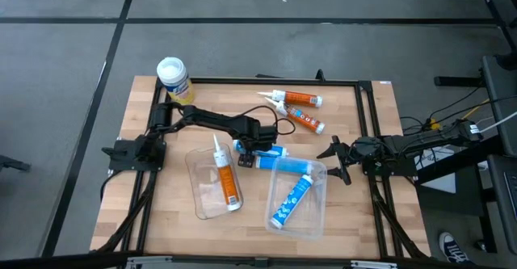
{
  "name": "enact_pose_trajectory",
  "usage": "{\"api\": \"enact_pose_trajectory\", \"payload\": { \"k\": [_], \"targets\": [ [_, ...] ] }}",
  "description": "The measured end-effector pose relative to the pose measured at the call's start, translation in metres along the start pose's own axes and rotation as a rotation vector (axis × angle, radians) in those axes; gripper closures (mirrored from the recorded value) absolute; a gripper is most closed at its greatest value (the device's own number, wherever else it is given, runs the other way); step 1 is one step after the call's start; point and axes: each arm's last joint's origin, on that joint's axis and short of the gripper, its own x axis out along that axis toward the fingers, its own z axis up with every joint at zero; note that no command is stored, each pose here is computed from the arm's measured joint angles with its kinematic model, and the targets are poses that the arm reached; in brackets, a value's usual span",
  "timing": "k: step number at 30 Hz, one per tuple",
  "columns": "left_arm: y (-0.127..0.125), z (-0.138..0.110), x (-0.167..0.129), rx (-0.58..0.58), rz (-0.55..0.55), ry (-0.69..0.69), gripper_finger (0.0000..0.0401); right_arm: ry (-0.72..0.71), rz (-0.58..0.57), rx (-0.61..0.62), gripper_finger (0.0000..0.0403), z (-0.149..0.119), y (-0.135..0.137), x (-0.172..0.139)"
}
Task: Pick & place silicon tubes, Sealant and Lysol wipes
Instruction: Put the top blue sealant into the right transparent bin
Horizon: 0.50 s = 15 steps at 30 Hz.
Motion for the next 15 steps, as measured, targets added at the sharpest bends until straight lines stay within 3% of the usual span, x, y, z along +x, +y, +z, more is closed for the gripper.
{"api": "enact_pose_trajectory", "payload": {
  "k": [8, 15],
  "targets": [
    [0.0013, 0.0006, 0.0072, -0.019, -0.021, 0.010, 0.0093, 0.000, 0.000, 0.000, 0.0105, 0.0000, 0.0000, 0.0000],
    [0.0005, 0.0004, 0.0083, -0.008, -0.034, 0.010, 0.0178, 0.000, 0.000, 0.000, 0.0105, 0.0000, 0.0000, 0.0000]
  ]
}}
